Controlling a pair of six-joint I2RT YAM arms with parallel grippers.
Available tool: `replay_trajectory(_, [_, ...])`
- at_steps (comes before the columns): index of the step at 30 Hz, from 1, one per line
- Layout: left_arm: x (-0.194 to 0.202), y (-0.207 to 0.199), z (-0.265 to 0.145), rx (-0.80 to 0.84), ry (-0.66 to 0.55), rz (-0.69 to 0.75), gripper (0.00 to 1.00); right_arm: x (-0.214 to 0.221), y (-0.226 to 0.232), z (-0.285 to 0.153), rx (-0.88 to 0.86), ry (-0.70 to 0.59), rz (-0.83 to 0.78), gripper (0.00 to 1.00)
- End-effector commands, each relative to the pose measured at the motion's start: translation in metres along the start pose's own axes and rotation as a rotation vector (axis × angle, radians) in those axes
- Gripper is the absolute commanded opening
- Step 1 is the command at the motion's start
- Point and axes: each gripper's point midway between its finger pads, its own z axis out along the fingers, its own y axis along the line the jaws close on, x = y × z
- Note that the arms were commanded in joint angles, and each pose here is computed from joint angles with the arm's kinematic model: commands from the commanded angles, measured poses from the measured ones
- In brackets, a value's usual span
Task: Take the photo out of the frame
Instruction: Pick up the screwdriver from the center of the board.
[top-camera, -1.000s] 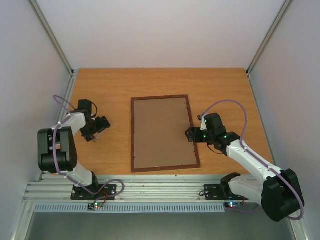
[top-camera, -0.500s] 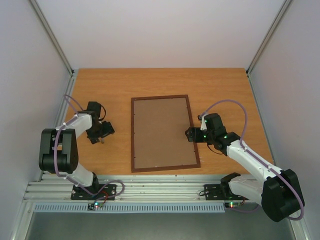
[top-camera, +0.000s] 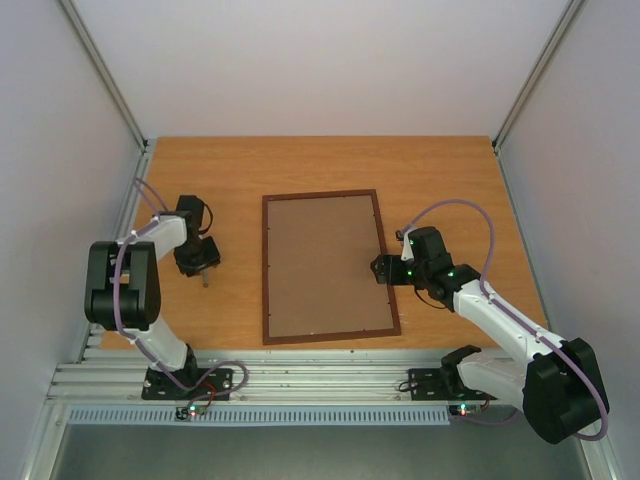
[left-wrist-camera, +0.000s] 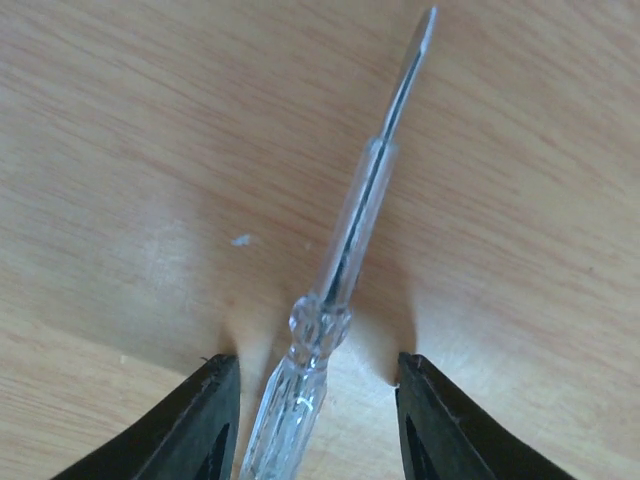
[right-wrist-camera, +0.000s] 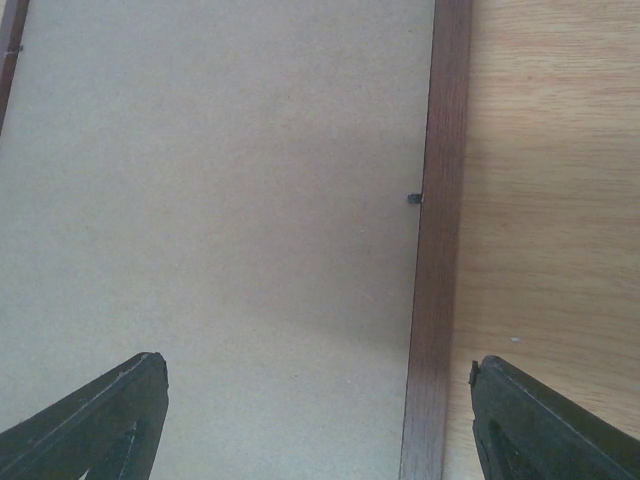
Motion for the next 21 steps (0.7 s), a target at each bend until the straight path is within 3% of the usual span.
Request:
replay_trajectory(1, [-0.004, -0.004, 0.010, -0.008, 0.019, 0.021, 0.40, -0.002, -0.002, -0.002, 0.017, -0.018, 0.003, 0.83])
replay_trajectory(8, [0.000, -0.018, 0.007, 0.027, 0.014, 0.063, 0.22, -0.001, 0.003, -0.004, -0.007, -0.010, -0.005, 0.83])
replay_trajectory(21, [0.008, -0.053, -0.026, 0.303, -0.120, 0.046, 0.03, -0.004, 0.032, -0.010, -0.035, 0.001, -0.061, 0.87])
